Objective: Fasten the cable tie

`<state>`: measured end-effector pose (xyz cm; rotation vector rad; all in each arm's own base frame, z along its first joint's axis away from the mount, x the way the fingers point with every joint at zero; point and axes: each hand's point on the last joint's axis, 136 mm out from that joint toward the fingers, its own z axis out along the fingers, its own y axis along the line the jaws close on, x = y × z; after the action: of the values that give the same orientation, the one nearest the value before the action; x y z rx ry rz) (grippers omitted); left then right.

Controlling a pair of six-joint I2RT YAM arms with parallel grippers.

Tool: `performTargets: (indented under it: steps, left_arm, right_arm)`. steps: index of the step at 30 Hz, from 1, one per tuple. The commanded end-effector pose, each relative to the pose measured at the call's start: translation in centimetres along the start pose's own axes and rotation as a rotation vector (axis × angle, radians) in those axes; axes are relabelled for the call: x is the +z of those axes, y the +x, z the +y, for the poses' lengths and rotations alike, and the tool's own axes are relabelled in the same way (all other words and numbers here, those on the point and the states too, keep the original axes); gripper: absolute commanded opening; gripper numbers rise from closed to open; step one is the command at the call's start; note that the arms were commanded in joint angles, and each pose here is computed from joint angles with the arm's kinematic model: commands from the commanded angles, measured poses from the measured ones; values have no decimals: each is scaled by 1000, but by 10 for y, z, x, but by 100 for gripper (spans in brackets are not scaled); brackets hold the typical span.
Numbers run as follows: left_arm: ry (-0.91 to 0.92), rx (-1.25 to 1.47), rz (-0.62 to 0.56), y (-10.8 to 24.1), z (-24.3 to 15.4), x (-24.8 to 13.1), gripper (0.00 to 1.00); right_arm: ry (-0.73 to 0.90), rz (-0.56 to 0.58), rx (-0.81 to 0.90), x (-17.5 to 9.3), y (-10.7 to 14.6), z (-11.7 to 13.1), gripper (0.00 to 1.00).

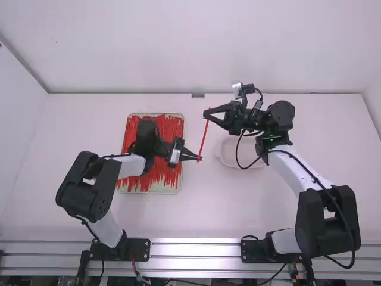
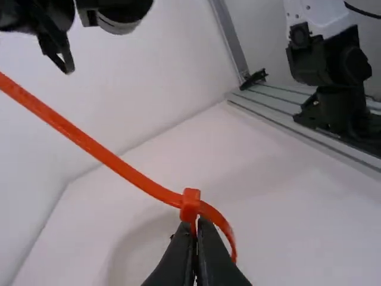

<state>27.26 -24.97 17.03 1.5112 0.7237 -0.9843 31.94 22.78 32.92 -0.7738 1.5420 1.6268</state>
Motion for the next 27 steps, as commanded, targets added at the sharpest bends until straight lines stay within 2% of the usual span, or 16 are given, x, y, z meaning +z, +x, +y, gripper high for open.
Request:
performTargets:
  steps: [1, 10, 20, 23, 27]
  left_arm:
    - [44, -125, -29, 8, -36, 0, 2]
    - [-36, -221, -10, -9, -18, -2, 2]
    - [-37, -225, -26, -24, 3, 0, 2]
    - [-45, -220, -28, -31, 19, -2, 2]
    - [-57, -216, -31, -43, 42, -6, 2]
  right_arm:
    - [73, -140, -95, -8, -43, 4, 0]
    - [71, -137, -97, -7, -42, 4, 0]
    - [67, -128, -105, -7, -41, 4, 1]
    - [63, -110, -158, -9, -38, 5, 11]
    - [81, -94, -164, -26, -39, 0, 25]
